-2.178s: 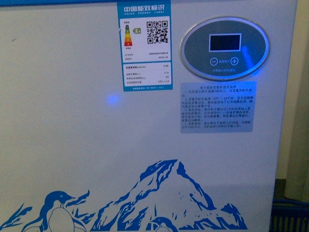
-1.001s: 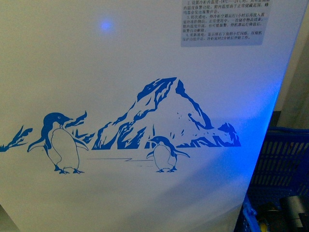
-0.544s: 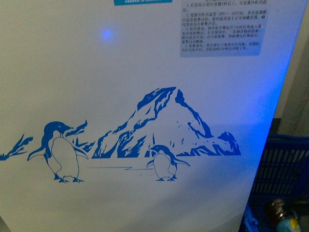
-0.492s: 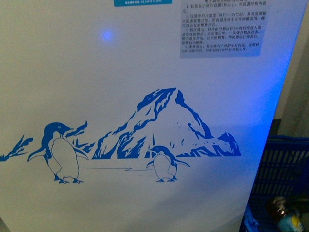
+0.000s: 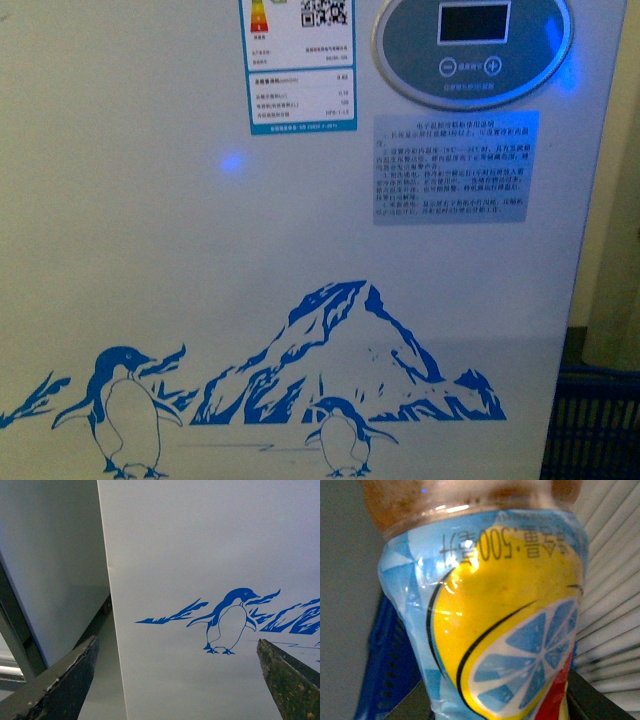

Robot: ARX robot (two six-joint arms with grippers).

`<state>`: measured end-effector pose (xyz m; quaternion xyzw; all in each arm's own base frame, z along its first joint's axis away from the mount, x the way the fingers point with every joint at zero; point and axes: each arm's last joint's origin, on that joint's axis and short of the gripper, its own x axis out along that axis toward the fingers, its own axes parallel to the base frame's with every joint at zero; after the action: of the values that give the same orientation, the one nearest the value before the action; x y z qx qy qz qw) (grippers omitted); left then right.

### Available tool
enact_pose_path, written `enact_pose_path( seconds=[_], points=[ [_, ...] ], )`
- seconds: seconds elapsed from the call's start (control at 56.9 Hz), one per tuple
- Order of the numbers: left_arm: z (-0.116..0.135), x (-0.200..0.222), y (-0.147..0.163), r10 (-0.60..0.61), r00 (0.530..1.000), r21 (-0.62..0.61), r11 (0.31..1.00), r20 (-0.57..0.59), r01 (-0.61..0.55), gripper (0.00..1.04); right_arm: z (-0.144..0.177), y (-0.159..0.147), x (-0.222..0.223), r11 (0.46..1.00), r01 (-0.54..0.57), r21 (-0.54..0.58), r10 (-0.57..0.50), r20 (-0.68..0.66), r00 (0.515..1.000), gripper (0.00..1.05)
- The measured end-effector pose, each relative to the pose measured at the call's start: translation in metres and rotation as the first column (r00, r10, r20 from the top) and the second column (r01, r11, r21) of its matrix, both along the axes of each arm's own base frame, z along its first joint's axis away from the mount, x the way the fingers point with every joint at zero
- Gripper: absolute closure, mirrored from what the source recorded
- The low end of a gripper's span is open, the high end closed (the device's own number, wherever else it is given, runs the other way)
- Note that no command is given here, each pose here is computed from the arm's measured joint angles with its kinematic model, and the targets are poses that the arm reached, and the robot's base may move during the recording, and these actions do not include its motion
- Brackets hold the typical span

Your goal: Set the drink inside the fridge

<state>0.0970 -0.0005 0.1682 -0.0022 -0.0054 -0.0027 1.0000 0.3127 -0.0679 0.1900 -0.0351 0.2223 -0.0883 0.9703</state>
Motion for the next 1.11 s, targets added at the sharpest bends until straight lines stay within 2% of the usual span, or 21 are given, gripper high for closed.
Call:
enact_pose_path(
  seconds=[0.158,0.316,0.439,0.65,0.79,0.931,1.107],
  points=[
    [0.0,0.0,0.0,0.0,1.0,0.0,1.0,0.0,0.0,0.08,0.058,0.011,-0.05,1.0,0.0,-0.031,0.006,0.177,0.984,0.65],
    [0.0,0.0,0.0,0.0,1.0,0.0,1.0,0.0,0.0,0.08,0.087,0.019,-0.093,0.998,0.026,-0.048,-0.01,0.308,0.951,0.65],
    [0.0,0.0,0.0,0.0,1.0,0.0,1.0,0.0,0.0,0.08,0.099,0.024,-0.125,0.997,0.06,-0.039,-0.041,0.382,0.923,0.65],
    [0.0,0.0,0.0,0.0,1.0,0.0,1.0,0.0,0.0,0.08,0.088,0.039,-0.181,0.987,0.161,-0.003,-0.143,0.439,0.887,0.65],
    [0.0,0.0,0.0,0.0,1.0,0.0,1.0,0.0,0.0,0.08,0.082,0.049,-0.202,0.986,0.156,0.052,-0.162,0.461,0.873,0.65],
    [0.0,0.0,0.0,0.0,1.0,0.0,1.0,0.0,0.0,0.08,0.081,0.058,-0.211,0.985,0.116,0.127,-0.166,0.52,0.838,0.65],
    [0.0,0.0,0.0,0.0,1.0,0.0,1.0,0.0,0.0,0.08,0.082,0.065,-0.213,0.98,0.127,0.156,-0.194,0.559,0.806,0.65]
  ],
)
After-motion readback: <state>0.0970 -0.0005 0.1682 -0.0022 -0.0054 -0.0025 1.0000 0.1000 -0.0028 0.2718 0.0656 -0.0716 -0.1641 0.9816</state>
